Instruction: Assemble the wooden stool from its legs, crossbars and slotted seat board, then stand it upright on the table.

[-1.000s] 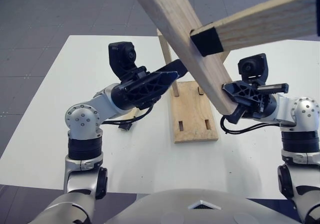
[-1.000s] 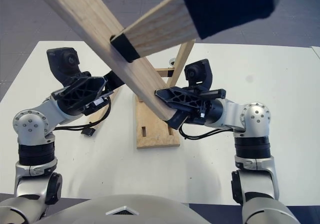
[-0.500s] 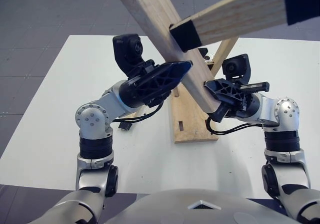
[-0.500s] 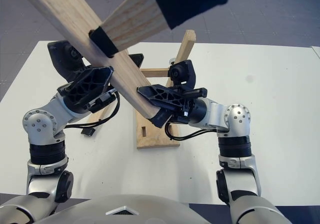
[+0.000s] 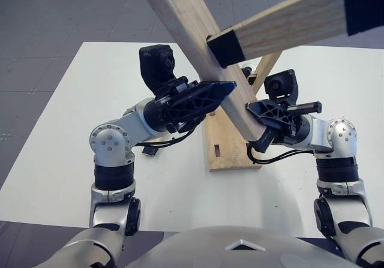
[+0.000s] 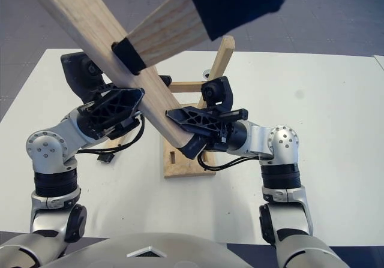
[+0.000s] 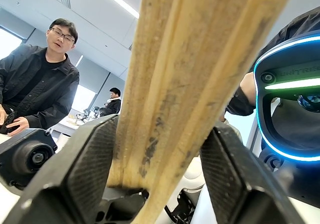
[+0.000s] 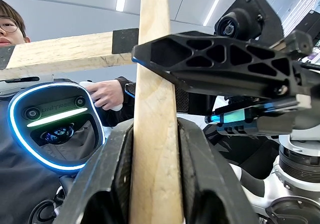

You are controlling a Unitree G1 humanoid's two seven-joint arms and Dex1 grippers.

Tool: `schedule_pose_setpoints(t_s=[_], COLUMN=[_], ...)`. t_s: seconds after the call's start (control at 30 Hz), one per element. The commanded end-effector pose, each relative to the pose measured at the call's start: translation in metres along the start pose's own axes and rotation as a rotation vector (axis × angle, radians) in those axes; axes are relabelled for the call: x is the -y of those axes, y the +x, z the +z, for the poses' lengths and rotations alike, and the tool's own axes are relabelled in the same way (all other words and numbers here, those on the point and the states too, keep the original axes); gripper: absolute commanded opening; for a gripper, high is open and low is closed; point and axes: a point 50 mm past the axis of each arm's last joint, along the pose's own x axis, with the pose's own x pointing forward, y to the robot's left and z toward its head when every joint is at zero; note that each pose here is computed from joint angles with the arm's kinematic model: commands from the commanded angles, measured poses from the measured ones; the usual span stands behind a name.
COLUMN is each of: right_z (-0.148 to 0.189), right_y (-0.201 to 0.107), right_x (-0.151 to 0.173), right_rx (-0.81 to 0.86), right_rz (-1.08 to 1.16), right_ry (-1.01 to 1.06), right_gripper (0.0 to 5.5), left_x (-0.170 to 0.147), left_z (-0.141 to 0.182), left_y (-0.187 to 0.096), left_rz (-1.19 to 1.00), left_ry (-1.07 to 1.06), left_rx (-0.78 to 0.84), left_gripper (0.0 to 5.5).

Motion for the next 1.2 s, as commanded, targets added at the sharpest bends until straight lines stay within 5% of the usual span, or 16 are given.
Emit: schedule_pose_setpoints(t_s=[0.03,0.4,0.93,1.2], right_z=[0.006,0.012,0.019,-0.014], right_y=[-0.006,-0.013,-0.066,-0.072], right_x=[0.008,0.008,-0.008,0.009], right_rx=[0.06,0.097,0.344,0.025], right_rz=[-0.075,-0.136,-0.584,-0.974], right_ry=[0.008,0.005,-0.101,-0.288], right_gripper=[1.41,3.57,3.6,3.6], left_x=[0.006,0.002,0.002,-0.005], left_z=[0.004,0.006,0.023,0.017], left_y=[0.007,0.002,-0.018,-0.023], left_rz=[-0.069,-0.018,0.481,0.754], left_ry=[0.004,0.006,0.359,0.618], left_rx=[0.005,0.052,0.202,0.102], left_gripper=[2.5,2.22,2.21,2.21])
